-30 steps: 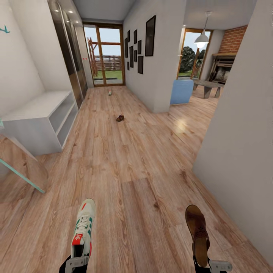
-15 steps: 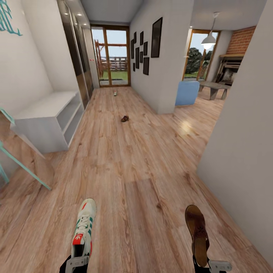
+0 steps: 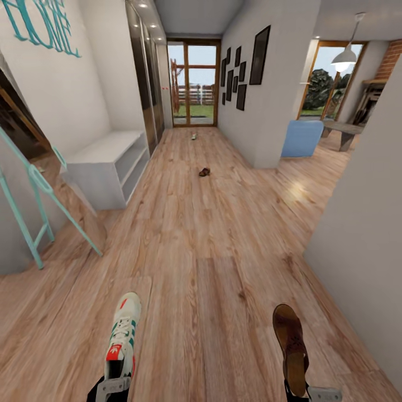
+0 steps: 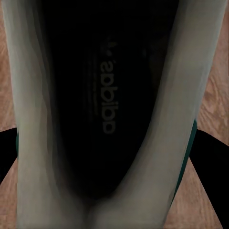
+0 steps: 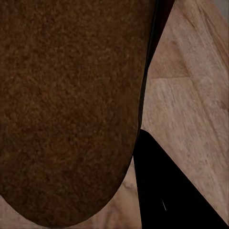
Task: Pick up the two gym shoes and the two sandals from the corridor floor and place them onto the hallstand (shoe rack) in the corridor, making sure they are on the rack and not on the floor. Arrange them so the two gym shoes are next to each other and the two sandals are next to each other.
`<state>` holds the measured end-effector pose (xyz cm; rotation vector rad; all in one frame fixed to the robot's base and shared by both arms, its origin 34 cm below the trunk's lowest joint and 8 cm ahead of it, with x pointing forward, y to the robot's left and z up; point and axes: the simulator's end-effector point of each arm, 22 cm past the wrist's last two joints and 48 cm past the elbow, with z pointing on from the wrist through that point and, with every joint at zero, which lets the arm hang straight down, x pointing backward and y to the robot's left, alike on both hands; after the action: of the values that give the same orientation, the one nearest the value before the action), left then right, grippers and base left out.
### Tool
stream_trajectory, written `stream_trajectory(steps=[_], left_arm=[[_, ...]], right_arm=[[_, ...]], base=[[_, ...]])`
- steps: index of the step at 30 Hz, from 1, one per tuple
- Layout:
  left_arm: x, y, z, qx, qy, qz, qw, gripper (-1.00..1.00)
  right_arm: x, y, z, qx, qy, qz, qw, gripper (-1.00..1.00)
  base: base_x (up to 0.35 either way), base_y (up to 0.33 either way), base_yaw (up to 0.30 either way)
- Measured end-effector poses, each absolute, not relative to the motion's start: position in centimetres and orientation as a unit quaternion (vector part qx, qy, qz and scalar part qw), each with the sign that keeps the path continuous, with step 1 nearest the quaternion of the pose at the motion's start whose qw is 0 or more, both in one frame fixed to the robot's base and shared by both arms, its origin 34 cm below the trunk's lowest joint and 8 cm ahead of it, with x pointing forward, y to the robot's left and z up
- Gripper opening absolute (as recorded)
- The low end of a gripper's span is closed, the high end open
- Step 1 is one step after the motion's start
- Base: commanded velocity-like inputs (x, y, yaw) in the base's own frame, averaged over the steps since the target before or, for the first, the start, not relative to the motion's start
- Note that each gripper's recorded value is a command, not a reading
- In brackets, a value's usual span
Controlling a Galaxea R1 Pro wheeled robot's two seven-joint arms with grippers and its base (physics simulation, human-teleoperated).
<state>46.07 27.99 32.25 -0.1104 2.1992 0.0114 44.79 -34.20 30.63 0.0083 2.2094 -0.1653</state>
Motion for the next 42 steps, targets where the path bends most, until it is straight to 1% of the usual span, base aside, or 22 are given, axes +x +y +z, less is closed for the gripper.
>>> stream_trajectory(steps=[28,35,42], left_arm=[[46.32,28.06,32.58,-0.048,0.888,0.005,0.457,-1.0],[46.49,28.11,32.81,-0.047,0.887,0.005,0.46,-1.0],[46.65,28.03,33.03,-0.047,0.885,0.005,0.462,-1.0]], right_arm=[[44.89,-34.13,30.83,0.003,0.891,-0.066,0.449,-1.0],[45.05,-34.15,31.04,0.003,0.89,-0.066,0.451,-1.0],[45.21,-34.14,31.24,0.004,0.889,-0.066,0.454,-1.0]], base=[[-0.259,-0.178,0.274],[-0.122,-0.225,0.259],[-0.019,-0.043,0.257]])
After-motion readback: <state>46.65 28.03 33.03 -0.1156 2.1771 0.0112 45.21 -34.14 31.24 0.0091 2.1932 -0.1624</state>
